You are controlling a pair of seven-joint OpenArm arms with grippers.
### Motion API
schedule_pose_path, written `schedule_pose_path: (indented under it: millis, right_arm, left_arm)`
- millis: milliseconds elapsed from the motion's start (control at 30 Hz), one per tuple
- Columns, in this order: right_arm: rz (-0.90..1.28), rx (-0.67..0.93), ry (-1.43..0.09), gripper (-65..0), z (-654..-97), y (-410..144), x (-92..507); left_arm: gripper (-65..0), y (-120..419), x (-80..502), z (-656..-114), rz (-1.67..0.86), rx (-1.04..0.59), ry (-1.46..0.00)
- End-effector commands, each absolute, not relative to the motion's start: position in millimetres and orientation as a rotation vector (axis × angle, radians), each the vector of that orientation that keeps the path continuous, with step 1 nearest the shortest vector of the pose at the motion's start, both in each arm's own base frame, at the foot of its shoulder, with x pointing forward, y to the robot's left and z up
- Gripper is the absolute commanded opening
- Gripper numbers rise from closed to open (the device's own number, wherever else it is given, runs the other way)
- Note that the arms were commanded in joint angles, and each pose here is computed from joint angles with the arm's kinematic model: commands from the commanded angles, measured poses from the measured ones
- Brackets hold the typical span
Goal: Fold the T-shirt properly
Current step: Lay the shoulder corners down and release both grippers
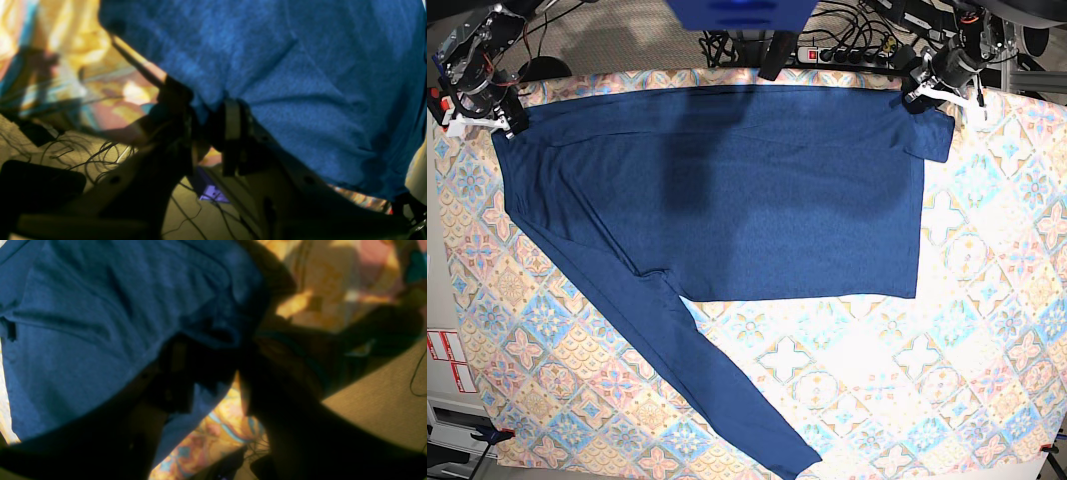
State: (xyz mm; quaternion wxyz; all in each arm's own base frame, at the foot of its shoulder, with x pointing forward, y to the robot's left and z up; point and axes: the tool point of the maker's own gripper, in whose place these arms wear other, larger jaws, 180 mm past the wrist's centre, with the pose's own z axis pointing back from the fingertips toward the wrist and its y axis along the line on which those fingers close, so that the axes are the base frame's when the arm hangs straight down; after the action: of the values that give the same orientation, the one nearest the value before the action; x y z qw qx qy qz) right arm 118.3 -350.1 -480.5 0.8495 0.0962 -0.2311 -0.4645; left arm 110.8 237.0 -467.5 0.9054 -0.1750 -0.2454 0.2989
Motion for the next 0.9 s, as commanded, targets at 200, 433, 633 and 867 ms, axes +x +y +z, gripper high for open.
schedule_pose_path:
  millis: [200, 433, 633, 867]
  right_arm:
    - [-0.985, 0.129, -0.414, -42.0, -485, -360, 96]
    - [-0.98, 0.147, -0.381, -38.2, -487, -354, 93]
    - [-0.98, 0.151, -0.378, -27.0, -487, -353, 94]
    - [-0.998, 0.131, -0.415, -28.5, -478, -364, 94]
  left_arm:
    - [-53.0, 240, 109, -463, 0.613, -0.356, -0.516]
    - [-52.9, 239, 111, -463, 0.61, -0.361, -0.518]
    - [-43.9, 235, 108, -465, 0.603, -0.369, -0.495]
    - [-31.2, 233, 102, -467, 0.599, -0.374, -0.469]
